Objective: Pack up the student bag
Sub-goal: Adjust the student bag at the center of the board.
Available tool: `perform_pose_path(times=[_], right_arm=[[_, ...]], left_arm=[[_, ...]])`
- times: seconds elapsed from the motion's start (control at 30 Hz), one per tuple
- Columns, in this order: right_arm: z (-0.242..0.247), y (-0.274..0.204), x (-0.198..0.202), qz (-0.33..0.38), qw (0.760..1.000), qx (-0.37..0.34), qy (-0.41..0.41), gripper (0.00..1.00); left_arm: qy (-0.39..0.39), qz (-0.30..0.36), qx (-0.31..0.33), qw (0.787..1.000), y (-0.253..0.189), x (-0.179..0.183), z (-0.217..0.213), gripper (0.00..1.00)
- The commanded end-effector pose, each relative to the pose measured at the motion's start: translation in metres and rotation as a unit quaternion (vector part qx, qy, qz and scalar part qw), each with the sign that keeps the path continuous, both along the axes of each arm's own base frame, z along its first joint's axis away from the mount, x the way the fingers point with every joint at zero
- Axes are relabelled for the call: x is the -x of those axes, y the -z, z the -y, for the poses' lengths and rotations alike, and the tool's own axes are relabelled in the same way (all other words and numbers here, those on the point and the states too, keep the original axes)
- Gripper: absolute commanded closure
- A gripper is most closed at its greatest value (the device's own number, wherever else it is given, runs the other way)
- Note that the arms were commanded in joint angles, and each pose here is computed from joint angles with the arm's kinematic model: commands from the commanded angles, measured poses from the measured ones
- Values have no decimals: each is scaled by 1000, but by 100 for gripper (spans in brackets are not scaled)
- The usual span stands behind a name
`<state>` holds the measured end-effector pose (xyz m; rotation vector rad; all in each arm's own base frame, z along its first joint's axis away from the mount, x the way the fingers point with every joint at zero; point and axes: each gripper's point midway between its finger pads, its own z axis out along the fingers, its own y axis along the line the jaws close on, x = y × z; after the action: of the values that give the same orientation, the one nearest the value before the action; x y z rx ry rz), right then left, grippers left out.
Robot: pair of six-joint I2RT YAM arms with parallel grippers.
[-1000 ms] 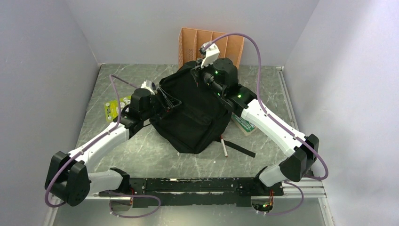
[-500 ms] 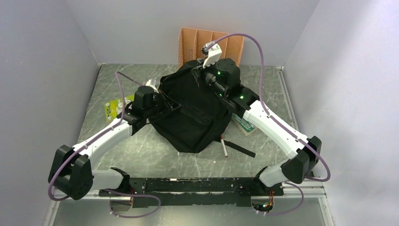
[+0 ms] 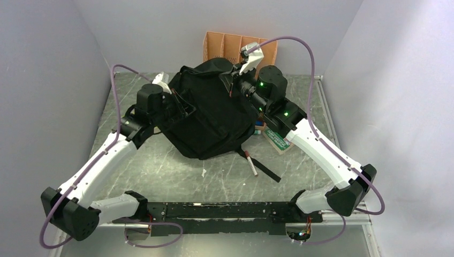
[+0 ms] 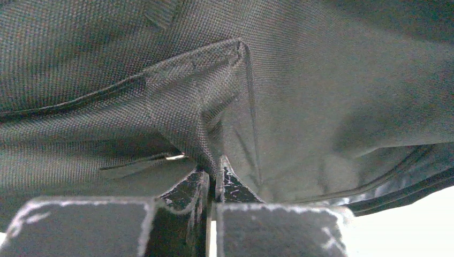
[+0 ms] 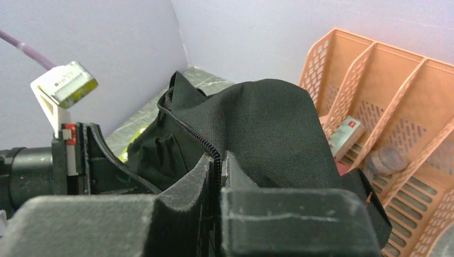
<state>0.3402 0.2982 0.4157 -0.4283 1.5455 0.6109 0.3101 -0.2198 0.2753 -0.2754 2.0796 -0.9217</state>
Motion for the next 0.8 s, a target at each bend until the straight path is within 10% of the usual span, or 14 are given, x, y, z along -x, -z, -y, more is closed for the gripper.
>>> perform_pose_path(times=[0.0, 0.77], right_arm=[[-9, -18, 22, -17, 998, -36, -42, 100], [30, 164, 69, -248, 968, 19, 16, 100]], left_arm=[[-21, 53, -31, 998, -45, 5, -23, 95], [27, -38, -182, 982, 34, -7, -32, 95]])
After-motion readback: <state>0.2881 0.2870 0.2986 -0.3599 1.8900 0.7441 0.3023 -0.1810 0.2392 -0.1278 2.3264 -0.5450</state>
